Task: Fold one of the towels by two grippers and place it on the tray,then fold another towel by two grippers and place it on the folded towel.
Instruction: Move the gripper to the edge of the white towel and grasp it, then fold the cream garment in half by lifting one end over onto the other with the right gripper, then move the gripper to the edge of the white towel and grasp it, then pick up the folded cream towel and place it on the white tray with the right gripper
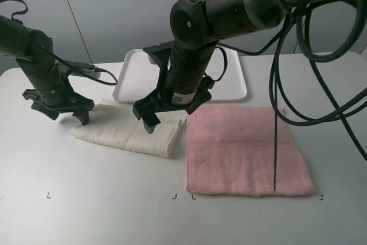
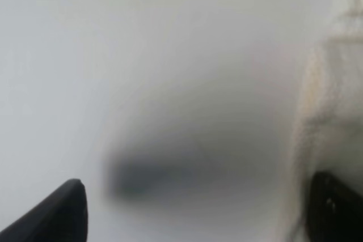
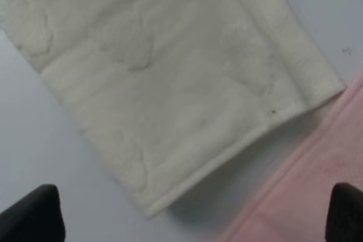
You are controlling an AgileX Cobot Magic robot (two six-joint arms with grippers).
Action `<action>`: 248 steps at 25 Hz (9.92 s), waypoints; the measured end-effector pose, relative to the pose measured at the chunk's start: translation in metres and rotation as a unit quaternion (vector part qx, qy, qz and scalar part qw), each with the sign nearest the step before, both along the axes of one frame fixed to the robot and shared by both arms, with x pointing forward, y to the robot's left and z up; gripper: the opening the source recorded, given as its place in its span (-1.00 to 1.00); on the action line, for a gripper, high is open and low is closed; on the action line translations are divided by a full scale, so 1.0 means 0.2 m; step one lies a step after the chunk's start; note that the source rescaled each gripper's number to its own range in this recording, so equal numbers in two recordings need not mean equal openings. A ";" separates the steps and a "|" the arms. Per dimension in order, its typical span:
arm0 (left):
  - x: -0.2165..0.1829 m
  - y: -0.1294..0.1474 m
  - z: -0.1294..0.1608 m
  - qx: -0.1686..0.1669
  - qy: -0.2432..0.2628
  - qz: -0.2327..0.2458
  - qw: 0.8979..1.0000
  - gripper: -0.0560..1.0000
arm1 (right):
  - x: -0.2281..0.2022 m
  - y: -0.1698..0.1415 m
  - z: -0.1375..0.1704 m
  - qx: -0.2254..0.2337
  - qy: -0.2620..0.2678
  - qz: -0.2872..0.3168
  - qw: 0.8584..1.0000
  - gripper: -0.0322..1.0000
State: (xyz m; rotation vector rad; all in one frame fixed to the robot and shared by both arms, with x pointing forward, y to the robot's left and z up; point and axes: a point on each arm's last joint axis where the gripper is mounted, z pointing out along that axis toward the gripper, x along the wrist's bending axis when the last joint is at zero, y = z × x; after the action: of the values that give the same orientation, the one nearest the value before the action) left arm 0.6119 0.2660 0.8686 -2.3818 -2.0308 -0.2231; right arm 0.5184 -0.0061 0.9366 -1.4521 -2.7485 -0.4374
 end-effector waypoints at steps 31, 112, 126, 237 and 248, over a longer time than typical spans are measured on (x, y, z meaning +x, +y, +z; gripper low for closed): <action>-0.23 0.21 0.04 -0.006 0.035 0.038 0.999 0.98 | 0.05 0.14 -0.27 0.061 0.071 -0.058 0.994 0.71; -0.22 0.21 0.04 -0.005 0.016 0.040 0.999 0.99 | 0.06 0.39 -0.28 0.382 0.166 -0.097 0.904 -0.86; -0.22 0.20 0.04 -0.005 0.016 0.041 0.999 0.99 | -0.04 0.49 -0.41 0.372 0.148 -0.089 0.912 -0.86; 0.04 0.20 0.57 -0.028 -0.073 0.028 0.997 0.99 | 0.14 0.53 -0.51 0.296 0.143 -0.162 0.931 -0.09; 0.04 0.20 0.57 -0.028 -0.073 0.028 0.997 0.99 | 0.11 0.56 -0.51 0.294 0.108 -0.122 0.942 -0.79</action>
State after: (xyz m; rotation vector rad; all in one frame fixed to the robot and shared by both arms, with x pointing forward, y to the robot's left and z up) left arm 0.6202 0.3052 0.9829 -2.4030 -2.1909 -0.3559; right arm 0.5404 0.1057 0.8339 -1.5456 -2.0159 -0.9391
